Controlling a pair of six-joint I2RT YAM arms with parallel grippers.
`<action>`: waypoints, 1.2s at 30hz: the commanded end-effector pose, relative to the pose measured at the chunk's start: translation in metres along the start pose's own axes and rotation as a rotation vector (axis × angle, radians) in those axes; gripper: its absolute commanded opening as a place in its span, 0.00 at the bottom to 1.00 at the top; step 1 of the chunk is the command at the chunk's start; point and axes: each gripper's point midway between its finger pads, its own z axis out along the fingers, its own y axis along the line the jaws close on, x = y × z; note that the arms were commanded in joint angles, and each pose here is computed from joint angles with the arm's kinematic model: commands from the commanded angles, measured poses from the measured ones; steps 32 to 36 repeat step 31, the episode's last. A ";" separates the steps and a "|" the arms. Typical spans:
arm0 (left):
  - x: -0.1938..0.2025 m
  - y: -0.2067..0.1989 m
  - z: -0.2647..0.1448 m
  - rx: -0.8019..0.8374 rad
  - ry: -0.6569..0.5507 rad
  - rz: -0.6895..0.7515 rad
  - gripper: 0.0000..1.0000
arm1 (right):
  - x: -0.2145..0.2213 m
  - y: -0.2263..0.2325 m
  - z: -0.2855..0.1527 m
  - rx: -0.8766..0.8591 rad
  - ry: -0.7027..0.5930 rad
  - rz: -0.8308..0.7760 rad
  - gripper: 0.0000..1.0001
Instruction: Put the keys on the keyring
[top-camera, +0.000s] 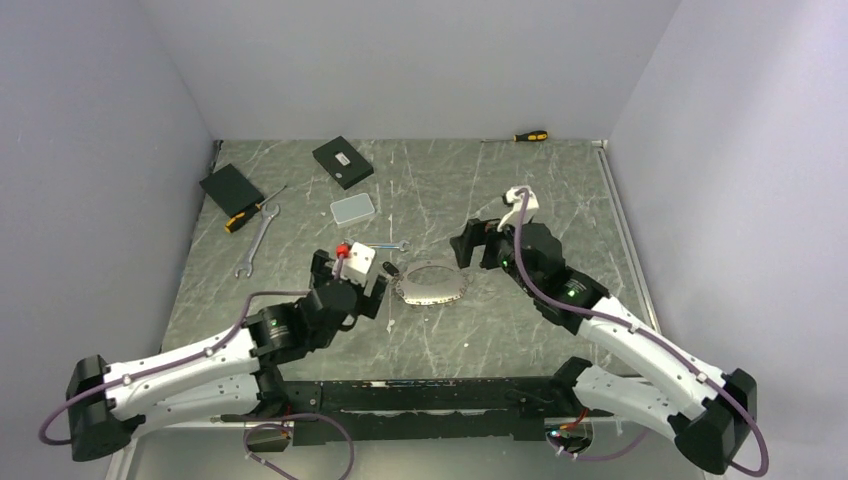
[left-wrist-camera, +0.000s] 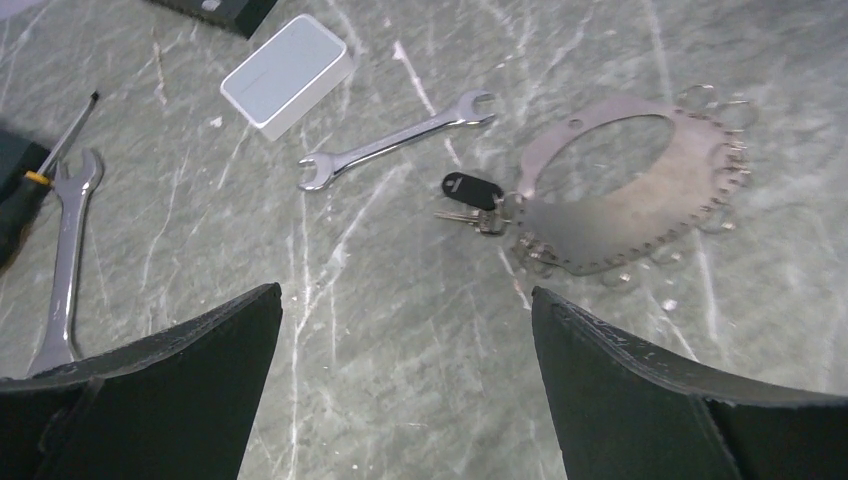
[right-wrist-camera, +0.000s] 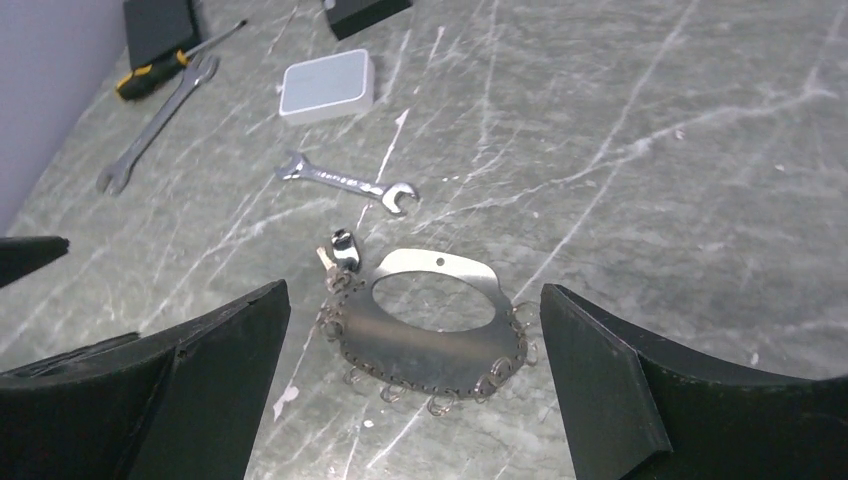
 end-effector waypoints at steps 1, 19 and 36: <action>-0.010 0.006 0.025 -0.021 0.015 -0.068 1.00 | -0.011 -0.019 -0.013 0.107 -0.080 0.104 1.00; 0.019 0.172 0.041 -0.548 0.075 -0.432 0.99 | -0.011 -0.051 -0.043 0.211 -0.169 0.110 1.00; 0.015 0.174 0.040 -0.542 0.064 -0.420 0.99 | -0.028 -0.042 -0.057 0.139 -0.255 0.143 1.00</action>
